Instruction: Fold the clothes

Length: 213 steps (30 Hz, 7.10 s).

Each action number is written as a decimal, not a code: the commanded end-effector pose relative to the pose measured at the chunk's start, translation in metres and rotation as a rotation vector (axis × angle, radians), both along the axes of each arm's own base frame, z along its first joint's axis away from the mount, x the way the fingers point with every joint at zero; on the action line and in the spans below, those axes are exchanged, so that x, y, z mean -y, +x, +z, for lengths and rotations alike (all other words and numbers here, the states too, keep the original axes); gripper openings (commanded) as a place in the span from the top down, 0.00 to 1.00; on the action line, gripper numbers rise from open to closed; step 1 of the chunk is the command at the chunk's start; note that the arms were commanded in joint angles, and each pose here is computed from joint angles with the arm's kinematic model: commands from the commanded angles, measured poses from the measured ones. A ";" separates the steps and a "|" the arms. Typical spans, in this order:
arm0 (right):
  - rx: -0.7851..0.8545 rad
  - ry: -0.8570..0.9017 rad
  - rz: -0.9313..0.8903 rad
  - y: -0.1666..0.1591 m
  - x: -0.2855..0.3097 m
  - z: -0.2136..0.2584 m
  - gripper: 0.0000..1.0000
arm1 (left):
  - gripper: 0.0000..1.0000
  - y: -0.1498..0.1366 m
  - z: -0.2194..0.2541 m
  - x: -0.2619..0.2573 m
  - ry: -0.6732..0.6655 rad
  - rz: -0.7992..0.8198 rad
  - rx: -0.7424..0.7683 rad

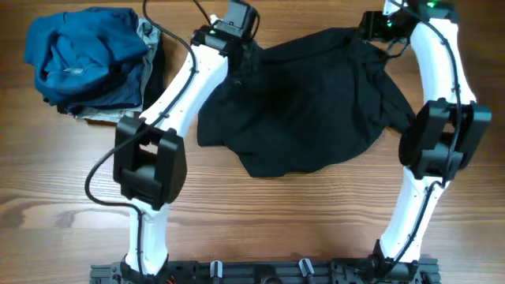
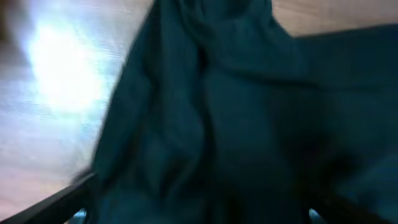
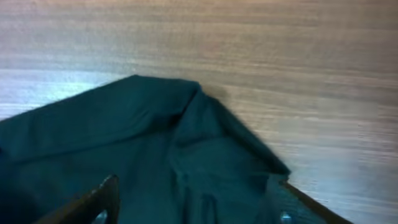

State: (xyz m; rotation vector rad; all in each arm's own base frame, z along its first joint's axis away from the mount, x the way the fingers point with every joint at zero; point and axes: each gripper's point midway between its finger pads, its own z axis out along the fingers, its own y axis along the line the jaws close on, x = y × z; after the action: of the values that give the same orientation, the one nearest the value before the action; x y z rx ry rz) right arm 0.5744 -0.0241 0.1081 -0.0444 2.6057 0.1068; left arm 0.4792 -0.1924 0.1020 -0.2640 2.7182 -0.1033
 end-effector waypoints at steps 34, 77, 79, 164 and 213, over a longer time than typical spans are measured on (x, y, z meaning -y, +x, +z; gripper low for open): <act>0.174 -0.004 -0.592 0.036 0.102 -0.008 0.96 | 0.06 -0.019 0.005 0.018 -0.074 0.076 -0.023; -0.252 0.191 -0.515 -0.300 0.011 0.098 0.00 | 0.21 -0.243 -0.057 0.088 -0.190 -0.300 -0.391; -0.248 0.185 -0.504 -0.300 0.012 0.099 0.00 | 0.31 -0.244 -0.084 0.094 -0.181 -0.256 -0.431; -0.283 0.253 -0.609 -0.299 0.037 -0.044 0.92 | 0.75 -0.234 -0.024 -0.021 -0.041 -0.196 -0.403; -0.306 0.243 -0.586 -0.304 0.036 -0.045 0.96 | 0.96 -0.171 0.011 -0.004 -0.004 -0.193 -0.188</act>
State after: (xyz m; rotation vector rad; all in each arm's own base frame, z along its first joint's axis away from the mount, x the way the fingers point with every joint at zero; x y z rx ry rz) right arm 0.2655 -0.0593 0.0572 0.9039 2.7788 0.2125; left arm 0.2803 -0.1905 0.1355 0.0017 2.9750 -0.2490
